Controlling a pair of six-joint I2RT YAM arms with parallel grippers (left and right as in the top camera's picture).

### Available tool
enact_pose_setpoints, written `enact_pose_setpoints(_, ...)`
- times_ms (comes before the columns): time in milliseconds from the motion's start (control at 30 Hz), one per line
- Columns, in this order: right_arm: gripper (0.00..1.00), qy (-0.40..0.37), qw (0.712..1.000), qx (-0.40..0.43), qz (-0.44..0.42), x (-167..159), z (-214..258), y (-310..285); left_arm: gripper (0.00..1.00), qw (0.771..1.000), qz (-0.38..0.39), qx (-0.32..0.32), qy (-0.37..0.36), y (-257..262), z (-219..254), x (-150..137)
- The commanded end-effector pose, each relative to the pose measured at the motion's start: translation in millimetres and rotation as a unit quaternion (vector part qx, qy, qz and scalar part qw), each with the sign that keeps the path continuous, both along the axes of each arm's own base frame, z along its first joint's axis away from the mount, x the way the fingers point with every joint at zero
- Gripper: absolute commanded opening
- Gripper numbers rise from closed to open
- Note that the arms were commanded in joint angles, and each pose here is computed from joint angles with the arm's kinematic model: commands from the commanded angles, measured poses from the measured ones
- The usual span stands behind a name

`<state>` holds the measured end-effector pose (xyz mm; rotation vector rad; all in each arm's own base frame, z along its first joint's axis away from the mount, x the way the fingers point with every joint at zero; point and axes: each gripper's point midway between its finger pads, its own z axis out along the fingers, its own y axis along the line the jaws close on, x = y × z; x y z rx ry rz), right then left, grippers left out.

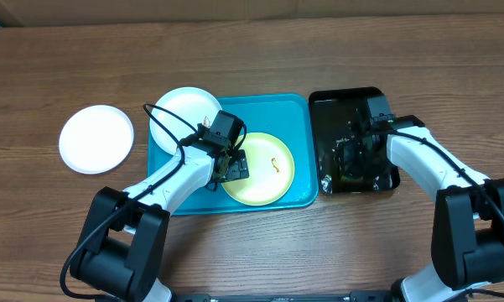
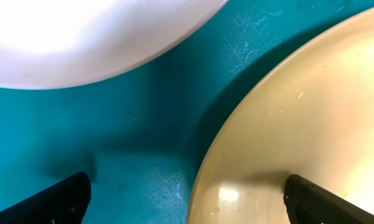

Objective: Clean dirty plates on tray and stack at the side
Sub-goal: 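Rub the held sponge in the water of the black tray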

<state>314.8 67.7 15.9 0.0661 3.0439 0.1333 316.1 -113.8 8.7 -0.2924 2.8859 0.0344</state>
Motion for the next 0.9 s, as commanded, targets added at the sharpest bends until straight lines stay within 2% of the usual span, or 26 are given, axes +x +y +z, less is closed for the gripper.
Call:
enact_pose_setpoints(0, 0.87, -0.021, 1.000, -0.003, -0.003, 9, 7, -3, 1.00, 1.000, 0.005, -0.004, -0.003, -1, 2, 5)
enact_pose_setpoints(67, 0.86, -0.025, 1.000, -0.002, -0.003, 11, 8, -3, 1.00, 1.000, 0.005, -0.004, -0.003, -1, 2, 5)
enact_pose_setpoints(100, 0.82, -0.024, 1.000, -0.003, -0.003, 11, 7, -3, 1.00, 1.000, 0.005, -0.004, -0.003, -1, 2, 5)
enact_pose_setpoints(200, 0.46, -0.008, 1.000, -0.004, -0.003, 1, 3, -4, 1.00, 1.000, 0.005, -0.004, -0.003, -1, 2, 5)
enact_pose_setpoints(300, 0.34, 0.012, 1.000, -0.006, -0.002, -12, -5, -6, 1.00, 1.000, 0.005, -0.004, -0.003, -1, 2, 5)
enact_pose_setpoints(333, 0.34, 0.018, 1.000, -0.007, -0.002, -16, -8, -7, 1.00, 1.000, 0.005, -0.004, -0.003, -1, 2, 5)
enact_pose_setpoints(367, 0.44, 0.021, 1.000, -0.008, -0.002, -19, -11, -7, 1.00, 1.000, 0.005, -0.004, -0.003, -1, 2, 5)
enact_pose_setpoints(400, 0.69, 0.021, 1.000, -0.008, -0.002, -20, -13, -7, 1.00, 1.000, 0.005, -0.004, -0.003, -1, 2, 5)
enact_pose_setpoints(433, 0.88, 0.017, 1.000, -0.007, -0.002, -19, -14, -7, 1.00, 1.000, 0.005, -0.004, -0.003, -1, 2, 5)
enact_pose_setpoints(500, 1.00, 0.004, 1.000, -0.005, -0.003, -12, -12, -6, 1.00, 1.000, 0.005, -0.005, -0.005, -2, 3, 6)
enact_pose_setpoints(667, 1.00, -0.026, 1.000, 0.000, -0.003, 10, 3, -3, 1.00, 0.999, 0.003, -0.027, -0.042, -11, 8, 24)
enact_pose_setpoints(800, 0.98, -0.039, 0.999, 0.000, -0.004, 17, 5, -3, 1.00, 0.997, -0.010, -0.074, 0.001, -27, 4, 7)
enact_pose_setpoints(867, 0.91, -0.039, 0.999, 0.000, -0.004, 16, 5, -3, 1.00, 0.996, -0.013, -0.082, 0.014, -30, 3, 1)
